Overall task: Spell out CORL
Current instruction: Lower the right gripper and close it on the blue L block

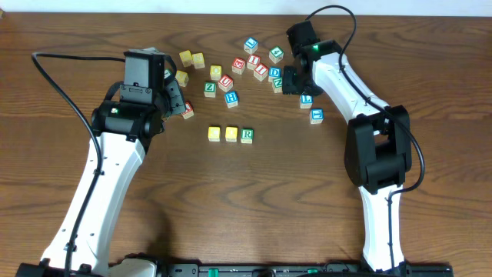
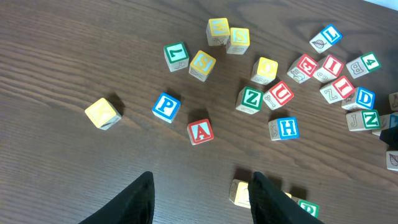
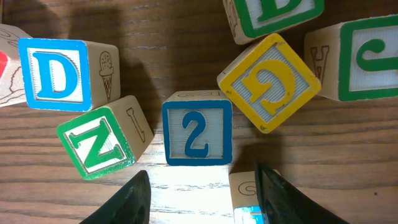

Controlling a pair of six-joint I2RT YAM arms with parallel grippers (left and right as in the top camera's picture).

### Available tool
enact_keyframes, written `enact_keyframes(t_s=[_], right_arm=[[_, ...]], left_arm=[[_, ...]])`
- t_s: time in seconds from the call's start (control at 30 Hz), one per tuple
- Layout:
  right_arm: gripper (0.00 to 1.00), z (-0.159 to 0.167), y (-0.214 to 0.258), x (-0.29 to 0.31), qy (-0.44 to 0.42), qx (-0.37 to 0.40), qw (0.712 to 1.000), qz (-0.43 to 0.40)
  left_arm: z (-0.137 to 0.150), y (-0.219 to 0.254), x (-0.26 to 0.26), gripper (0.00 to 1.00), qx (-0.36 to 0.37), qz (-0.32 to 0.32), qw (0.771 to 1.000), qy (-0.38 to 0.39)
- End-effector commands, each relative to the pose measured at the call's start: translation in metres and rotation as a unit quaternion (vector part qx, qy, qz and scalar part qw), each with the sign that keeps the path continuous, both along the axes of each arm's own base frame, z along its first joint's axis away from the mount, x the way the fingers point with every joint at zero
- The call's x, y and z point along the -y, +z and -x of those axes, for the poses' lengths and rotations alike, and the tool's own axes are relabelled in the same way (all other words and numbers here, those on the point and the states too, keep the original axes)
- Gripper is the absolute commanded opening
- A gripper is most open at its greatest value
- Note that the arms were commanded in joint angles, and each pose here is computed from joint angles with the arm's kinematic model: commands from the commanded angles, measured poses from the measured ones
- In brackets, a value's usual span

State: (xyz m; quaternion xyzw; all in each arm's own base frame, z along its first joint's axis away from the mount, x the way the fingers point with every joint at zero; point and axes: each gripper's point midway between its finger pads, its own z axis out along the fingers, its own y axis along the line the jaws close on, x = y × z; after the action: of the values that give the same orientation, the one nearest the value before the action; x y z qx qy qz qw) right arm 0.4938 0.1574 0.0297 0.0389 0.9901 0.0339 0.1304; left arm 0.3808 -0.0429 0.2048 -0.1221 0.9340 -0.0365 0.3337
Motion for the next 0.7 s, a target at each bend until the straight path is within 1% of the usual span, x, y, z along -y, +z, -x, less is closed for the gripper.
enact_keyframes(t_s=[0.0, 0.13, 0.23, 0.27, 0.4, 0.67], right_arm=[[0.51, -0.010, 0.026, -0.002, 0.005, 0.029, 1.000, 0.000], [0.55, -0.007, 0.045, 0.002, 0.007, 0.037, 0.999, 0.000], [0.56, 0.001, 0.049, 0.010, 0.003, 0.021, 1.000, 0.005], [0.56, 0.010, 0.044, 0.017, 0.000, -0.002, 1.000, 0.012], [0.56, 0.020, 0.025, 0.024, 0.007, -0.035, 0.999, 0.024], [0.53, 0.023, -0.002, 0.026, 0.008, -0.057, 0.998, 0.031]], left_arm=[[-0.003, 0.003, -0.002, 0.48, 0.003, -0.005, 1.000, 0.000], [-0.003, 0.003, -0.002, 0.48, 0.003, -0.005, 1.000, 0.000], [-0.003, 0.003, -0.002, 0.48, 0.003, -0.005, 1.000, 0.000], [-0.003, 0.003, -0.002, 0.48, 0.003, -0.005, 1.000, 0.000], [-0.003, 0.003, -0.002, 0.48, 0.003, -0.005, 1.000, 0.000], [-0.003, 0.003, -0.002, 0.48, 0.003, -0.005, 1.000, 0.000]])
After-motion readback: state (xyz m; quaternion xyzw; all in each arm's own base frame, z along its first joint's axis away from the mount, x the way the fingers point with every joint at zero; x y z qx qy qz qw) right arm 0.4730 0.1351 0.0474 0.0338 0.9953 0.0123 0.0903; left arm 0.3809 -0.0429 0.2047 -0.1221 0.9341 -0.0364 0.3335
